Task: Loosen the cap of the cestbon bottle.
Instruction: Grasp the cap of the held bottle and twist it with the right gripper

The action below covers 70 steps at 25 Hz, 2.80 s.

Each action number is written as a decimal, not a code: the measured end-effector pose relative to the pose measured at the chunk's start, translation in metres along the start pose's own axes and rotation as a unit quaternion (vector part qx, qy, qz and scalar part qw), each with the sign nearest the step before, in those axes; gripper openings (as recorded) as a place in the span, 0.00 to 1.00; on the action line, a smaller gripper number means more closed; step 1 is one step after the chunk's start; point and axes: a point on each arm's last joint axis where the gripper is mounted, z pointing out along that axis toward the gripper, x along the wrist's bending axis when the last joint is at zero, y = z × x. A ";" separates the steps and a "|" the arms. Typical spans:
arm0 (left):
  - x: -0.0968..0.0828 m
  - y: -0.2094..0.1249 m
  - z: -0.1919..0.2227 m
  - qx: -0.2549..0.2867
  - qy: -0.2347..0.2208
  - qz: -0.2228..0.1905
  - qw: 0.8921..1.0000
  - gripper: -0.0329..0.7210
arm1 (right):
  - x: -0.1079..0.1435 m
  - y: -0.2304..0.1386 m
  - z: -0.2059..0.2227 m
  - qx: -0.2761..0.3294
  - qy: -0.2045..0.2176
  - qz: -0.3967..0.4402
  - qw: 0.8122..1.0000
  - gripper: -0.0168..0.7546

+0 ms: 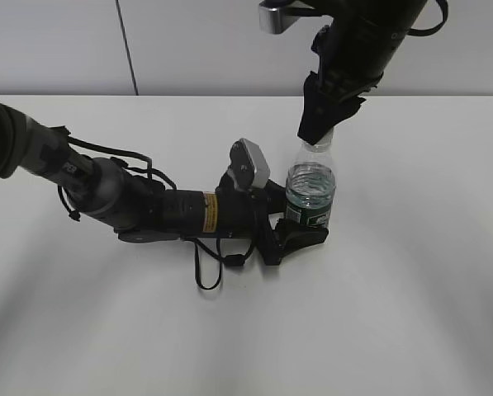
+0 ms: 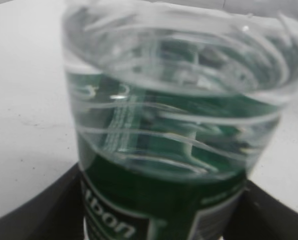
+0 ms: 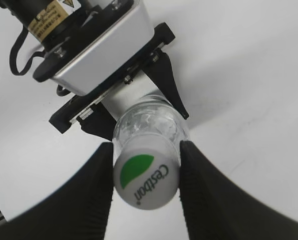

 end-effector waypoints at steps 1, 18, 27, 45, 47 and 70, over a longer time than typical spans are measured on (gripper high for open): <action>0.000 0.000 0.000 0.000 0.000 0.000 1.000 0.74 | 0.000 0.000 0.000 0.000 0.000 -0.002 1.000 0.44; 0.000 0.000 0.000 0.000 0.000 0.000 1.000 0.74 | -0.002 0.004 0.000 -0.025 -0.002 0.336 0.942 0.76; 0.000 0.000 0.000 0.000 0.000 0.000 1.000 0.74 | 0.001 0.002 0.001 -0.007 0.011 0.394 0.919 0.76; 0.000 0.000 0.000 0.000 0.000 0.000 1.000 0.74 | 0.003 -0.001 0.001 0.007 0.016 0.271 0.962 0.41; 0.000 0.000 0.000 0.000 0.000 0.000 1.000 0.74 | 0.003 -0.001 0.001 0.007 0.016 0.186 0.982 0.41; -0.001 0.000 0.000 0.001 -0.008 0.005 1.000 0.74 | 0.006 -0.002 -0.005 0.002 0.017 -0.013 1.000 0.41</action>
